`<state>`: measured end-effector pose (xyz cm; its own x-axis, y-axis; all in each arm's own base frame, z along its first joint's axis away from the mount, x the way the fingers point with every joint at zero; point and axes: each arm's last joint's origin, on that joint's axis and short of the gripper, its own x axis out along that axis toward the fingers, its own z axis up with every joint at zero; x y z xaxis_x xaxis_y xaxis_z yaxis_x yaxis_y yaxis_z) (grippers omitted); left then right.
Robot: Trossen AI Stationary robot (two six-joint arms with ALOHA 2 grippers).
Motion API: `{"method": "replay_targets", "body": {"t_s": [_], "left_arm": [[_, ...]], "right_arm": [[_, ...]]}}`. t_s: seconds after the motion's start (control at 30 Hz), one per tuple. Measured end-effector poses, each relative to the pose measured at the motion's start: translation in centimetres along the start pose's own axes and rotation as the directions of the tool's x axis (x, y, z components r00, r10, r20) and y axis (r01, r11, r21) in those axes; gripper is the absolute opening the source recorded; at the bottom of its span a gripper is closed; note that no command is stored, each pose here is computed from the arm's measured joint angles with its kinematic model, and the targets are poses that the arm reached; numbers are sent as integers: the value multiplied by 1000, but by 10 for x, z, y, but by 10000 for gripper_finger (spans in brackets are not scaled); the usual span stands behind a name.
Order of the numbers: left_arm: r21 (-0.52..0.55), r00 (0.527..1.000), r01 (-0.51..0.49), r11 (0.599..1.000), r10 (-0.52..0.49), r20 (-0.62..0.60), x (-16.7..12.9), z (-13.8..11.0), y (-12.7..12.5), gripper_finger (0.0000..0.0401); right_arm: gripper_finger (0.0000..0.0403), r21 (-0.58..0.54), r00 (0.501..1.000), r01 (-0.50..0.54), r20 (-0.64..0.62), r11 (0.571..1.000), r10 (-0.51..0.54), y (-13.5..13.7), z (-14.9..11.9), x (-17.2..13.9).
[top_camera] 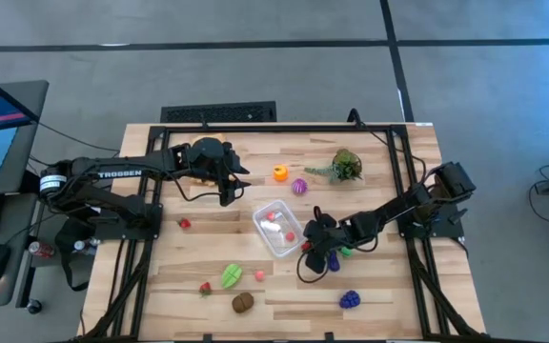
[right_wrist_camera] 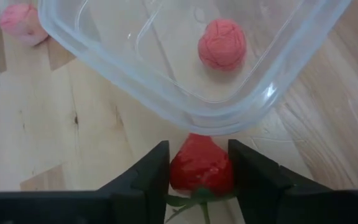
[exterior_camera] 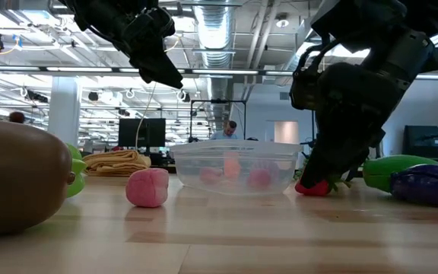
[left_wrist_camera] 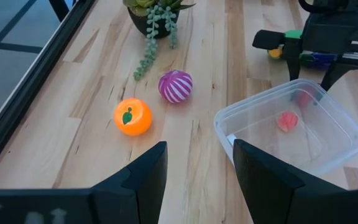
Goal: Pick and placing Produce into tupperware
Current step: Put the top right red strawberry into the transparent bin
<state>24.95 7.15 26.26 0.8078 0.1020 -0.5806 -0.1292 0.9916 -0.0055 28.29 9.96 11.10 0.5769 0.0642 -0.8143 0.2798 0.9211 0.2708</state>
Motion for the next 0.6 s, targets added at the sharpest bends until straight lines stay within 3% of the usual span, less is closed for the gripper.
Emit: {"method": "replay_targets", "body": {"t_s": [0.33,0.6], "left_arm": [[-9,1000,0,1000,0,0,0,0,0,174],[-9,1000,0,1000,0,2,0,0,0,174]], "right_arm": [[191,8,1000,-7,-4,1000,7,0,0,0],[168,21,999,-26,-24,999,26,2,-1,-7]]}}
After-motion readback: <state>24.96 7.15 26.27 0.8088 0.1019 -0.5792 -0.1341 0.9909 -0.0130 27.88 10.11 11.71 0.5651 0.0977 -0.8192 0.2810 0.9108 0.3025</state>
